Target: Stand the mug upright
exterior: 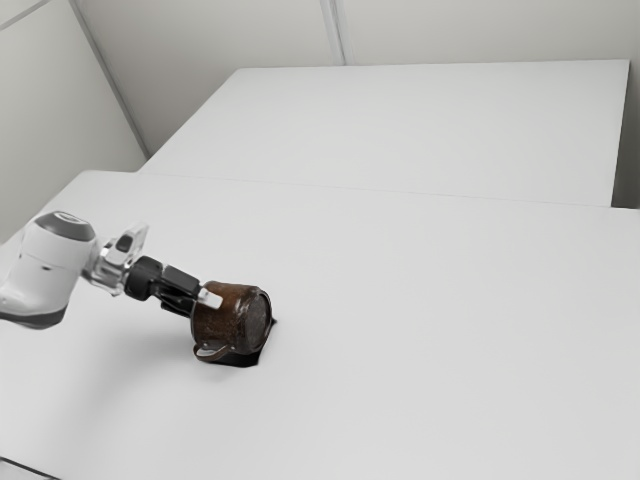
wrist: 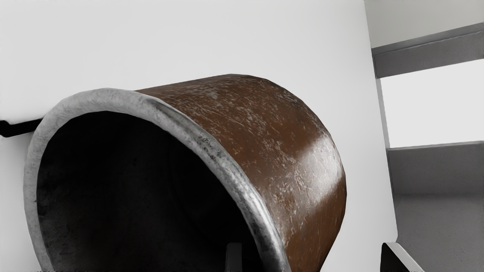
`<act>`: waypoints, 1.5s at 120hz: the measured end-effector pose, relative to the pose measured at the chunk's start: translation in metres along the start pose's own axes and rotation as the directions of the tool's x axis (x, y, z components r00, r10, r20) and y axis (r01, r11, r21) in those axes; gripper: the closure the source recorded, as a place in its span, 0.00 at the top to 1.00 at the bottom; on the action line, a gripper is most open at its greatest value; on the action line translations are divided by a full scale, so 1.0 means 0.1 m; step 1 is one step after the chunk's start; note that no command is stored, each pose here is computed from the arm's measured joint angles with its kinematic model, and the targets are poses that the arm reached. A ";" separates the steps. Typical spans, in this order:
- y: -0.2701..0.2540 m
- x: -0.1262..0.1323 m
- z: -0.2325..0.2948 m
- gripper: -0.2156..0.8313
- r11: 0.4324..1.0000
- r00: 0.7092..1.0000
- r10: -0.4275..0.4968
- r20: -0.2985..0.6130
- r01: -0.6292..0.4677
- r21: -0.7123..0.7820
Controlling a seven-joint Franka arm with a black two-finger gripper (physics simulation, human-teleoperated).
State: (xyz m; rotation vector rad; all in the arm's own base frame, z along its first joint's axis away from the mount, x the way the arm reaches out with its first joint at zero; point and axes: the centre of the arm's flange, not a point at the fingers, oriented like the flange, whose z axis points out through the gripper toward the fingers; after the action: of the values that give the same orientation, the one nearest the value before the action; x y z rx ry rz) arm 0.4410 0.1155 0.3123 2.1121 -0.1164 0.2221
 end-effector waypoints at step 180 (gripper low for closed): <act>1.35 1.22 0.49 0.05 0.608 0.746 0.323 0.582 -0.635 0.477</act>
State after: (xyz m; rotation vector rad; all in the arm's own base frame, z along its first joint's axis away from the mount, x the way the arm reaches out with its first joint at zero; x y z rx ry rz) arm 0.5428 0.0035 0.4249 2.7697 -1.0697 0.1015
